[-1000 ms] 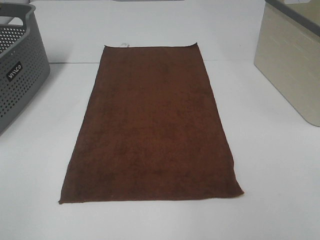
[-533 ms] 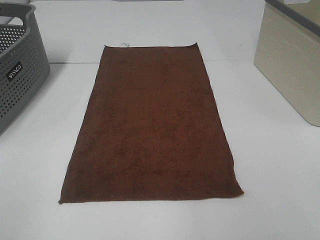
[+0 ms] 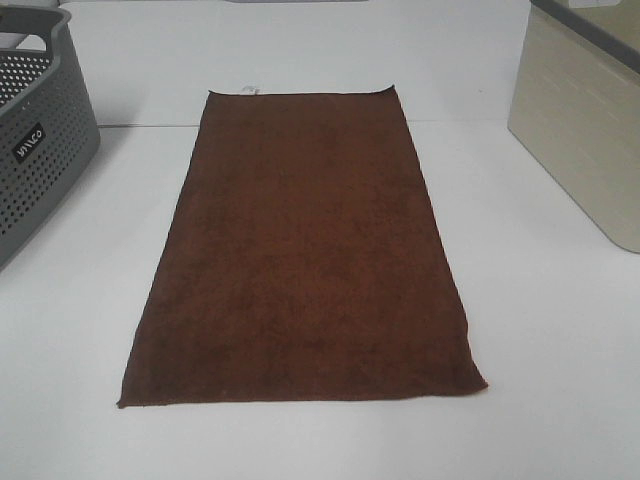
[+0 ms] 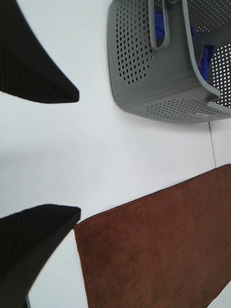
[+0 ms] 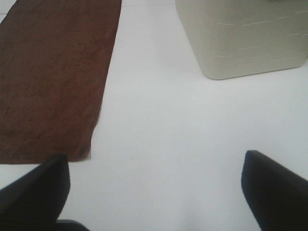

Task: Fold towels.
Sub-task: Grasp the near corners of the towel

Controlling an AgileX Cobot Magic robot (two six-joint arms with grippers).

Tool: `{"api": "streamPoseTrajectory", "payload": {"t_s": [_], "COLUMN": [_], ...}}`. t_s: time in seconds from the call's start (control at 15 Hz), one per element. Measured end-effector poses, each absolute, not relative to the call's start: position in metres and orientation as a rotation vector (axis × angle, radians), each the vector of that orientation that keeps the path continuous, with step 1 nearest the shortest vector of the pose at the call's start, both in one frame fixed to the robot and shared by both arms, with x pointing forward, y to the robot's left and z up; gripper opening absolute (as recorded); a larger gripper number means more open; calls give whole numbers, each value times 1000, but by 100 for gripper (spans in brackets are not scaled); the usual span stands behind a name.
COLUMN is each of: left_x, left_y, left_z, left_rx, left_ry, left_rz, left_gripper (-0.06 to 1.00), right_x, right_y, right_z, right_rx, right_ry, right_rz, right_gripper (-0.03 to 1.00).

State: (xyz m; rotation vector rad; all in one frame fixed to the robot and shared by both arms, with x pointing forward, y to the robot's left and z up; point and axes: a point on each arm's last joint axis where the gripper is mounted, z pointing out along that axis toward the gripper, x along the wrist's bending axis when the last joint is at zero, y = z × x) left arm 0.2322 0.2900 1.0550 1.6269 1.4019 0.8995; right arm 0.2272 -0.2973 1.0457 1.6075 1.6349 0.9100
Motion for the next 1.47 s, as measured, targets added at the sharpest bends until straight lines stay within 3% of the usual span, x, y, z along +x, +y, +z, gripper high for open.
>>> {"api": "streamPoseTrajectory", "payload": {"t_s": [0.33, 0.73, 1.0, 1.47], "left_x": [246, 314, 364, 442], "left_y": [289, 281, 273, 264], "left_z": [1071, 1070, 1044, 955], "left_rx": [1514, 1377, 1413, 1506], "left_ry": [1362, 1533, 1749, 1999], "left_rz": [916, 607, 295, -128], "left_gripper": [59, 59, 59, 59], "right_x": [230, 289, 336, 425], "right_y": [-297, -295, -287, -269], "right_z": [1047, 1069, 1063, 1003], "right_rx": [1626, 1783, 1986, 2265], "right_ry": [1643, 1752, 1895, 2145], "right_rz": [901, 789, 713, 634], "right_gripper": [91, 90, 88, 87]}}
